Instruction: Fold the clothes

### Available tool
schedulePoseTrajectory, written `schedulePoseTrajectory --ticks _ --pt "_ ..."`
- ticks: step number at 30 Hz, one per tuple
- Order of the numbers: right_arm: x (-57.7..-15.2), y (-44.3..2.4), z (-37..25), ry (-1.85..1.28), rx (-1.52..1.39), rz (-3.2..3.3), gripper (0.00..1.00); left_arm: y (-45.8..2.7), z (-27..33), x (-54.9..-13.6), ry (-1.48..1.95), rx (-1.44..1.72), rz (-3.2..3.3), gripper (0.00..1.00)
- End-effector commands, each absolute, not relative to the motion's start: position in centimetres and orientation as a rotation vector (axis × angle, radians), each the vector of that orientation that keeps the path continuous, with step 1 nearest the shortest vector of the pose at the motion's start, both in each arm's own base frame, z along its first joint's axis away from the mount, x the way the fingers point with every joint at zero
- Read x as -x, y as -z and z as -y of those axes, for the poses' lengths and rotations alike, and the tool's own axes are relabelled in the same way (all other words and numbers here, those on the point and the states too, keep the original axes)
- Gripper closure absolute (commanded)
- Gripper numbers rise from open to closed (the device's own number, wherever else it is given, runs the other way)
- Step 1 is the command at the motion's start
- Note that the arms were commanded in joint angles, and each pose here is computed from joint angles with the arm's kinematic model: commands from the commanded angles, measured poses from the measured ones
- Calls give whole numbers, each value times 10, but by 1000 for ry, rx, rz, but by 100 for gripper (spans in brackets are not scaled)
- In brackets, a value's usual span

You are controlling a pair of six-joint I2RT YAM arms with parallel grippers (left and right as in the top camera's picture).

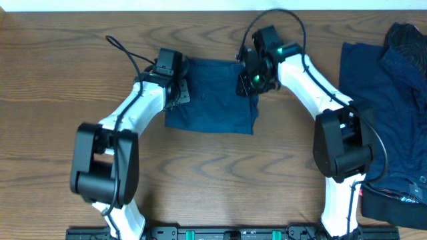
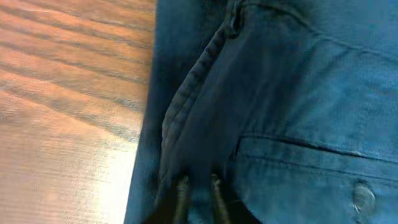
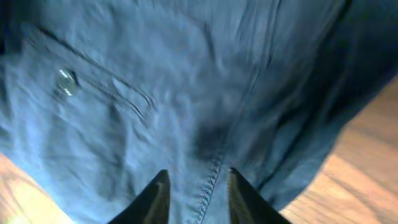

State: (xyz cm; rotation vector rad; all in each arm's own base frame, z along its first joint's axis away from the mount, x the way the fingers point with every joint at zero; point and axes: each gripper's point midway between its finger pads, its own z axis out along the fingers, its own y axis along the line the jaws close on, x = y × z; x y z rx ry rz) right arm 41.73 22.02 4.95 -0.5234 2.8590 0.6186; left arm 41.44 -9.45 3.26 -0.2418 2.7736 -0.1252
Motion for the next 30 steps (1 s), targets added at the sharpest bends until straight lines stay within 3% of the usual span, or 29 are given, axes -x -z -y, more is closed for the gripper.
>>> schedulePoseTrajectory --ticks 1,3,7,12,14,15,19,24,30 --pt "-402 -27 -222 -669 558 -2896 65 -12 90 -412 107 222 -2815 78" --pt "-398 -16 -216 -632 553 -2914 64 -3 89 -409 100 228 -2837 71" --pt "-393 0 -202 -526 486 -2965 62 3 90 -403 108 222 -2870 69" --pt "-394 3 -196 -475 482 -2971 54 -48 91 -417 151 136 -2761 65" --pt "-394 3 -196 -475 482 -2971 51 -80 87 -427 169 144 -2670 44" --pt "-394 3 -196 -474 482 -2971 48 -101 83 -434 185 156 -2601 27" --pt "-394 3 -196 -476 482 -2972 39 -123 64 -450 191 209 -2504 12" --pt "-391 3 -197 -477 488 -2979 36 -95 59 -456 291 238 -2555 2" --pt "-391 3 -198 -486 488 -2979 31 -51 87 -459 548 157 -2623 2"
